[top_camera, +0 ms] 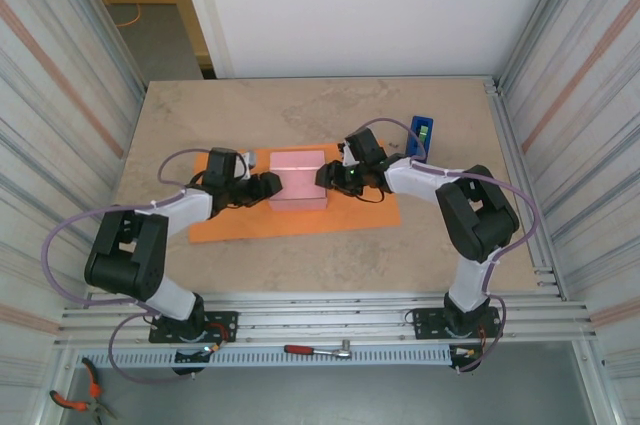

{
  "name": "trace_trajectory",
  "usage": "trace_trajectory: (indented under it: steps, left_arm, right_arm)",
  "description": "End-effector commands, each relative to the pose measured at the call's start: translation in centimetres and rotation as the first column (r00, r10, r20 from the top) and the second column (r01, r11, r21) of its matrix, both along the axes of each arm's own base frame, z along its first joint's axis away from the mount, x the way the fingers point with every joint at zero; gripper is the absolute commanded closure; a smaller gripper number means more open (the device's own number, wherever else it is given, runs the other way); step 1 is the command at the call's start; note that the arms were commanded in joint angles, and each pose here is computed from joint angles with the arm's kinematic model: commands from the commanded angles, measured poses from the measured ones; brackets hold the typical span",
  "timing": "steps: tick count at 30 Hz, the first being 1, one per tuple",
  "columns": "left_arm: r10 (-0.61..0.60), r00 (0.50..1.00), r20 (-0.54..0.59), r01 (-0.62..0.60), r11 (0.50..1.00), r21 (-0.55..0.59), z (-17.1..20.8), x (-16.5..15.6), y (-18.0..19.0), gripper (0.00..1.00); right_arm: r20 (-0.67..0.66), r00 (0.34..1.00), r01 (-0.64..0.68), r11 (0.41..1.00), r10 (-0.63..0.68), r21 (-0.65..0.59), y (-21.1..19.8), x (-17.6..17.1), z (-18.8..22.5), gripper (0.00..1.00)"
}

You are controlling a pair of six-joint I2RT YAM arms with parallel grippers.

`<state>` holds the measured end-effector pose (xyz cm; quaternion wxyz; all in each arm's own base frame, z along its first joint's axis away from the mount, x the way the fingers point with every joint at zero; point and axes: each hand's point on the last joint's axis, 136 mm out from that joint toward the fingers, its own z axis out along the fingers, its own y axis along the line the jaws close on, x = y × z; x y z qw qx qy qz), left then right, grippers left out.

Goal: Wrap the gift box in paper

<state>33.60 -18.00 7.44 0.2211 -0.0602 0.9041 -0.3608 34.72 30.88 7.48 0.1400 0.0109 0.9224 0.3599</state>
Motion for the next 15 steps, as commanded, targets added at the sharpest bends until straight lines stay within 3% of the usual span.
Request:
trace_trajectory:
  steps: [1, 7, 15]
  left_arm:
    - [-0.044, 0.998, 0.053, 0.046, 0.998, -0.034, 1.7, 0.6, -1.4, 0.46]
    - [-0.061, 0.996, 0.071, 0.063, 0.997, -0.040, 2.8, 0.0, -2.4, 0.47]
    - [-0.046, 0.995, 0.083, 0.050, 0.998, -0.037, 3.3, -1.0, -2.2, 0.46]
  right_arm:
    - [0.011, 1.000, -0.017, 0.999, 0.016, 0.040, 1.0, 0.2, 1.0, 0.56]
    - [0.036, 0.999, -0.023, 0.998, 0.021, 0.056, 1.2, -0.1, 2.4, 0.64]
    - [0.041, 0.999, -0.015, 0.998, 0.012, 0.067, 0.9, -1.3, 2.8, 0.64]
